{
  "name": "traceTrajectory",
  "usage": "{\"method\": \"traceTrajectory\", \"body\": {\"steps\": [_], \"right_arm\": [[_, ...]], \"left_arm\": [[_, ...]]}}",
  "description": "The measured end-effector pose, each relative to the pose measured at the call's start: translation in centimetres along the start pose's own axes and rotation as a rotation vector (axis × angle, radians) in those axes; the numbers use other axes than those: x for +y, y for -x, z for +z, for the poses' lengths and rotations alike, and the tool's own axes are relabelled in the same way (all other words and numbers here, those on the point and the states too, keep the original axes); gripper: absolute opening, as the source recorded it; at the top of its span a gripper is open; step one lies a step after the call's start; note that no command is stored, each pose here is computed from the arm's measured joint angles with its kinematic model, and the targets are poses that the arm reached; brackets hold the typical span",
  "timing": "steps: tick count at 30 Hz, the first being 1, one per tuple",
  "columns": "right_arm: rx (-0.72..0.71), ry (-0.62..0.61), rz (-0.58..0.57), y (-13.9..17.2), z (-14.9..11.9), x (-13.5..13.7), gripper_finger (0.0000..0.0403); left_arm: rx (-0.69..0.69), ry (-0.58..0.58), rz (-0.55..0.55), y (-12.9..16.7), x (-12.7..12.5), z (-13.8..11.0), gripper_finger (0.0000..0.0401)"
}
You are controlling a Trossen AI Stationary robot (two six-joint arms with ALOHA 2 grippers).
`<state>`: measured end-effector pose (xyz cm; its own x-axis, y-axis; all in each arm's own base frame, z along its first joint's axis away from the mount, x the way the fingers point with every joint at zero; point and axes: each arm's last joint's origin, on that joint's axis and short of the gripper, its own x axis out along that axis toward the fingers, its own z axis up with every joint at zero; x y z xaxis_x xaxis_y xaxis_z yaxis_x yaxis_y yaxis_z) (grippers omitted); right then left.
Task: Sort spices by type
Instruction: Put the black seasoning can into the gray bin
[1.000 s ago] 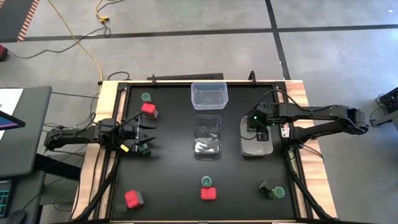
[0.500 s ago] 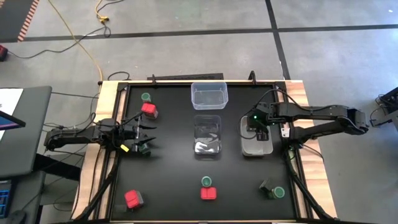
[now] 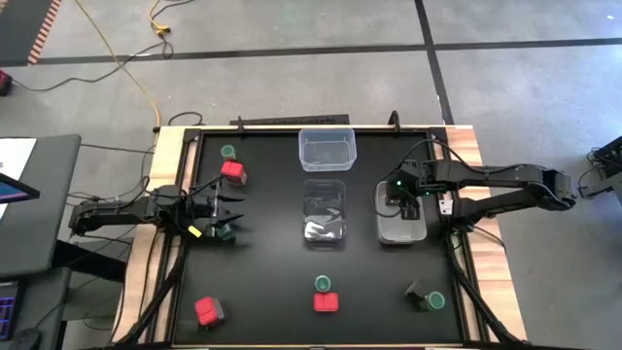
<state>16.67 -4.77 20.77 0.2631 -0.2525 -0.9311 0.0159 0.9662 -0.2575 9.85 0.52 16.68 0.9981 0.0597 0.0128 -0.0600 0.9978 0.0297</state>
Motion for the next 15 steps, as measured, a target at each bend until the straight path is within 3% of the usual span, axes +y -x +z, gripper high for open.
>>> {"method": "traceTrajectory", "body": {"steps": [15], "right_arm": [[0.009, 0.036, 0.000, 1.2, 0.4, -0.3, 0.0205]], "left_arm": [[0.000, 0.000, 0.000, 0.0, 0.0, 0.0, 0.0203]]}}
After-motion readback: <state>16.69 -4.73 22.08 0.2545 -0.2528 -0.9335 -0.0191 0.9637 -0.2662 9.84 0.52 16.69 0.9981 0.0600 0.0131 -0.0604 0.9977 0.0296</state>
